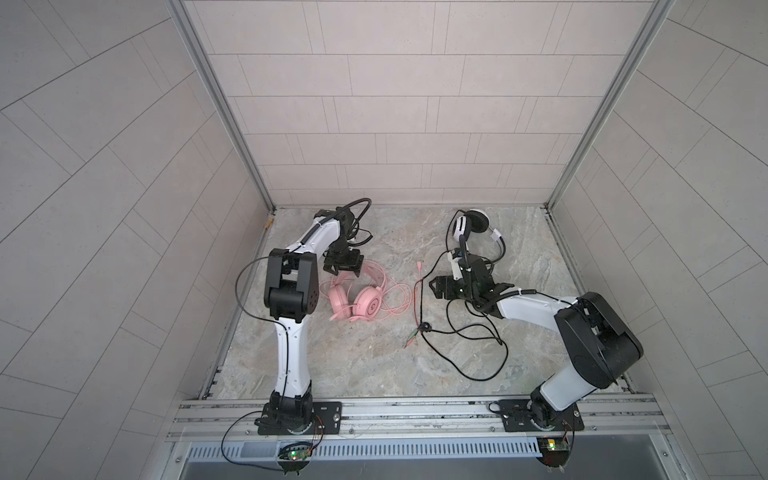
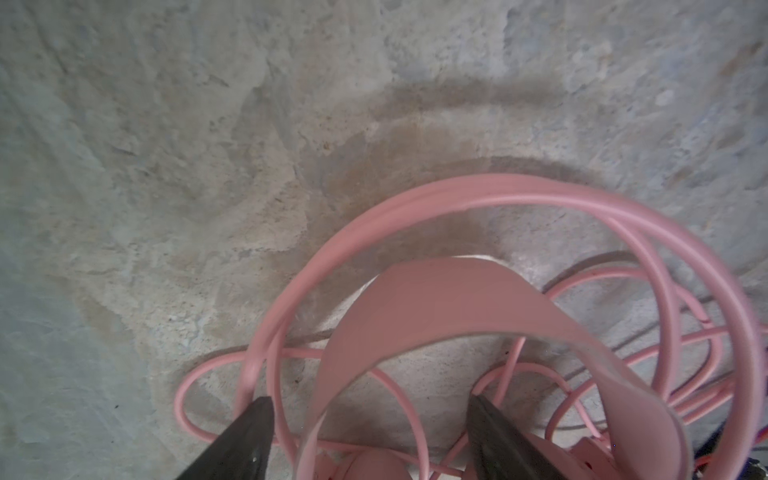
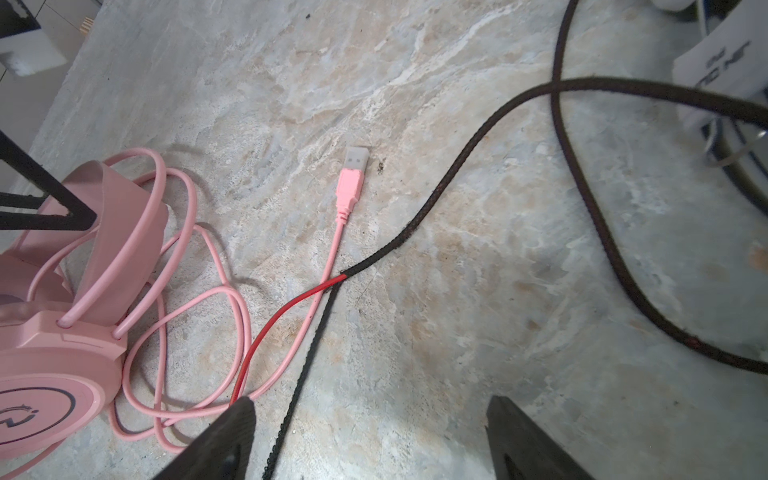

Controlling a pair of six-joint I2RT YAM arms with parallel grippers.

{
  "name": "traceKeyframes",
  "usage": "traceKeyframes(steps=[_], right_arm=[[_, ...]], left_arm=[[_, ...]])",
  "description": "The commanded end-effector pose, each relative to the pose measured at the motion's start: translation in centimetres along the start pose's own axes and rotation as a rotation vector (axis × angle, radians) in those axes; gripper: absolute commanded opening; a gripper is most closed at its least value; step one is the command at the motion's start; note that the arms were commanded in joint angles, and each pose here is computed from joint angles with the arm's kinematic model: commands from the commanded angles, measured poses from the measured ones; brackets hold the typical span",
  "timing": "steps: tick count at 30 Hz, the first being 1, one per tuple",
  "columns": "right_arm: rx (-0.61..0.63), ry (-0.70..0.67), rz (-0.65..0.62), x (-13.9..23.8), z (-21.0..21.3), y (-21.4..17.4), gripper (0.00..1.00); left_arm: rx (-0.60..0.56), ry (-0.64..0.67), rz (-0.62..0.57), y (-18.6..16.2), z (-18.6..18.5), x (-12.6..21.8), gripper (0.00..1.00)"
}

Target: Wrap the headphones

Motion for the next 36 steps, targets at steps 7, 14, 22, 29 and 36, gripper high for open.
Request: traceKeyframes(steps=[7,14,22,29,36], right_arm=[[-0.005,0.015,0.011,-0.2,0.5,0.3,0.88],[-0.013,0.026,0.013,-0.3,0.5,0.3,0.88],[-0.013,0.035,0.006,-0.4,0.6,0.3,0.88],[0.000,0.114,-0.025,-0.3,1.6,0.2,0.88],[0.160,0.357,-0.042,1.7,8.5,1.9,0.83]], left_arm=[[0.035,0.071,-0.059,0.7,0.9,-1.6,0.53],[0.072,0.072,-0.155,0.3,1.1,-0.7,0.28],[0.136,0.035,-0.319,-1.3,1.1,1.5,0.00],[0.218,-0.043,-0.504,-3.7,0.8,4.5,0.00],[0.242,-0.126,-0.660,-7.4,0.2,7.3,0.00]])
Point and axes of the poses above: each gripper's point midway between its finger pads, its own x axis back along the fingers, its own z axis along the line the jaws close on, y = z × x, the point moved 8 cm from there along x, back along the fingers, and after that the axes turned 1 degree about -x, right-handed, at the moved point
